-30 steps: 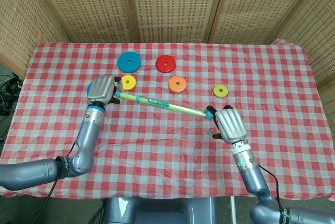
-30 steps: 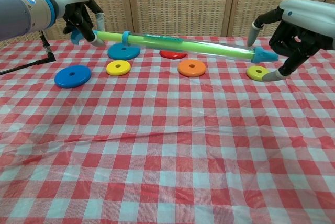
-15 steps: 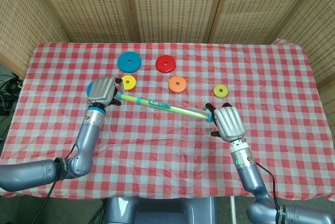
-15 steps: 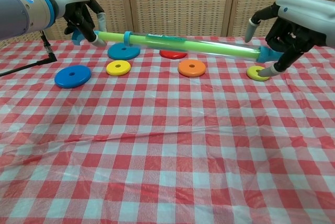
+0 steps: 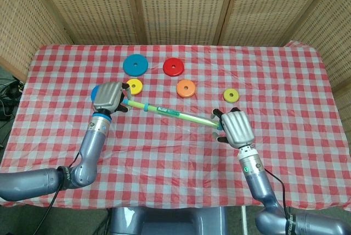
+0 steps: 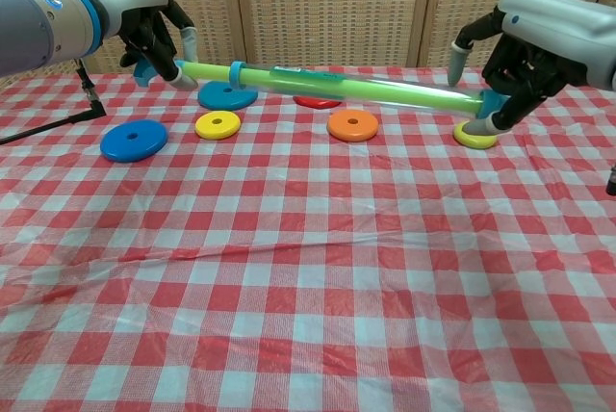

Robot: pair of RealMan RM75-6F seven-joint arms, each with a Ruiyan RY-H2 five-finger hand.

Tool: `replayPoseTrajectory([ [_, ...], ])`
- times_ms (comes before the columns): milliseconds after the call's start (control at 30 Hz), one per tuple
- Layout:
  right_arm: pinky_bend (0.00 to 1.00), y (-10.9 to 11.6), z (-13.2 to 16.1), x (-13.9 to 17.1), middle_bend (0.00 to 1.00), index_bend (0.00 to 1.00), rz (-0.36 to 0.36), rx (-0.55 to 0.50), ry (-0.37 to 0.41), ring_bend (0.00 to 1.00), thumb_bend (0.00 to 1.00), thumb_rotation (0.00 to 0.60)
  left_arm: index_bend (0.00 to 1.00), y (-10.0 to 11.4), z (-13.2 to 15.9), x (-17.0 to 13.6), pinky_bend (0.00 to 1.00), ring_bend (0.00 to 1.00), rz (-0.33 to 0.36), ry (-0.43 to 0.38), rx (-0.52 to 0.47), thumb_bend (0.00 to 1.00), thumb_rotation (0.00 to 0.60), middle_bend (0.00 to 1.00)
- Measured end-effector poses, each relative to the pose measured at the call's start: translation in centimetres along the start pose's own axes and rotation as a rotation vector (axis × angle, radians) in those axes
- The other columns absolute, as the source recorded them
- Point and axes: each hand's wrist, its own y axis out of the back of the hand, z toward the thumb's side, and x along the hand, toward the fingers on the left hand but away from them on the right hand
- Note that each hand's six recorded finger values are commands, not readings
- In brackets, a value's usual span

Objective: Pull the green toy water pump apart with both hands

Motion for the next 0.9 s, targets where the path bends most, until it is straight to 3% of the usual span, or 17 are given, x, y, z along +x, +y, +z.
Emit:
replayPoseTrajectory([
  [167, 0.49, -0.4, 0.0, -0.2, 0.98, 0.49, 0.011, 0.009, -0.006, 0.94, 0.40, 0.600, 0.86, 0.0, 0.0, -0.1, 0.77, 0.91, -0.004, -0.002, -0.005, 0.57, 0.600, 0.95],
  [333, 0.51, -0.4, 0.1, -0.3, 1.00, 0.58, -0.003, 0.013, -0.005, 0.96, 0.50, 0.600, 0.86, 0.0, -0.1, -0.2, 0.77, 0.91, -0.009, -0.003, -0.002, 0.57, 0.600, 0.95],
  [900, 0.51, -0.2, -1.0, -0.1, 1.00, 0.64, -0.025, 0.037, -0.040, 0.98, 0.51, 0.600, 0.86, 0.6, -1.2, -0.8, 0.77, 0.91, -0.004, 0.008, 0.008, 0.57, 0.600, 0.95],
])
